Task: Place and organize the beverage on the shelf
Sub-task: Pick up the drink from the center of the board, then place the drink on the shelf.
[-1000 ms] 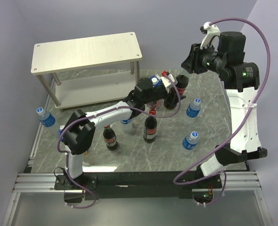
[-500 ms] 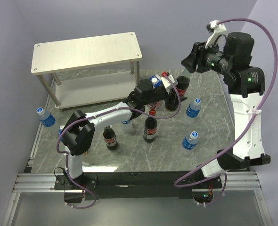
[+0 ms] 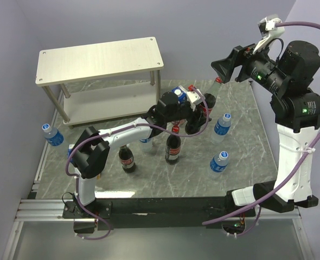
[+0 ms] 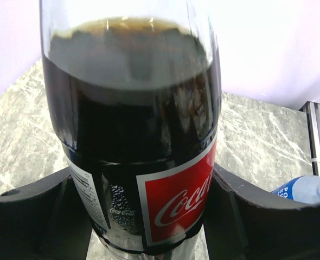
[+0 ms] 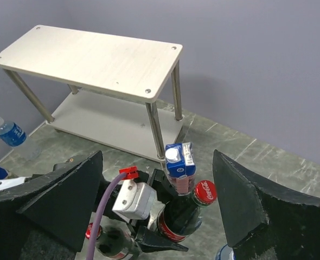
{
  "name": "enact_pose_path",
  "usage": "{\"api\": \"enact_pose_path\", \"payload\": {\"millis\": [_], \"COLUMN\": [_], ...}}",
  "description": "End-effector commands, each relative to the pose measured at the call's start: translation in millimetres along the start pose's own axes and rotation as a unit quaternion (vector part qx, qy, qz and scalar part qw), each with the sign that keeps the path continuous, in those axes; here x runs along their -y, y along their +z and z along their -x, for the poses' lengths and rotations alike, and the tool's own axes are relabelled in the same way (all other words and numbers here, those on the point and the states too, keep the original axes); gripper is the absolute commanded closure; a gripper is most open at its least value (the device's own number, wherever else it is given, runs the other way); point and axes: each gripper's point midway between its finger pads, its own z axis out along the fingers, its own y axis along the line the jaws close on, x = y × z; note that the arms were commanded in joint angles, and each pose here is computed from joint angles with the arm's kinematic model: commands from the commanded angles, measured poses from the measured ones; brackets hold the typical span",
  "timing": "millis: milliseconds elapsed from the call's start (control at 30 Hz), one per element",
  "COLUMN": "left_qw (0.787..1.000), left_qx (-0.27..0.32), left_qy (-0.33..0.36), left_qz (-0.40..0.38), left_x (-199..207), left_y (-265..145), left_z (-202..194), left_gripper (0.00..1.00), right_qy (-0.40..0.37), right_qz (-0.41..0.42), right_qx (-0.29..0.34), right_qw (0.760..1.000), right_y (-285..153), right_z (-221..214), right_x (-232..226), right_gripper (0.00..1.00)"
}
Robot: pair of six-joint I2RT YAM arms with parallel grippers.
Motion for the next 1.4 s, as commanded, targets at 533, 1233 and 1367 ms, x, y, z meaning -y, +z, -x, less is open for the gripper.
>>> {"api": "enact_pose_path", "payload": {"millis": [533, 1233, 1367], "left_qw": [0.966, 0.946, 0.94], "left_qx": [0.236, 0.285, 0.293], "left_qy": [0.099, 0.117, 0.119], "left_qz": [0.042, 0.105, 0.128], "left_x": [7, -10, -18], "left_y": [-51, -113, -133], "left_z": [217, 291, 308], "left_gripper": [1.0, 1.0, 1.0], "right_qy": [-0.014, 0.025, 0.033], "right_qz": [-0.048, -0.082, -0.084], "right_qx": [0.06, 0.012, 0.001], "right_qw": [0.997, 0.996, 0.996], "right_y": [-48, -48, -49], "right_z": [15, -65, -85], "right_x": [20, 65, 75], "right_gripper": [0.12, 0.12, 0.12]}}
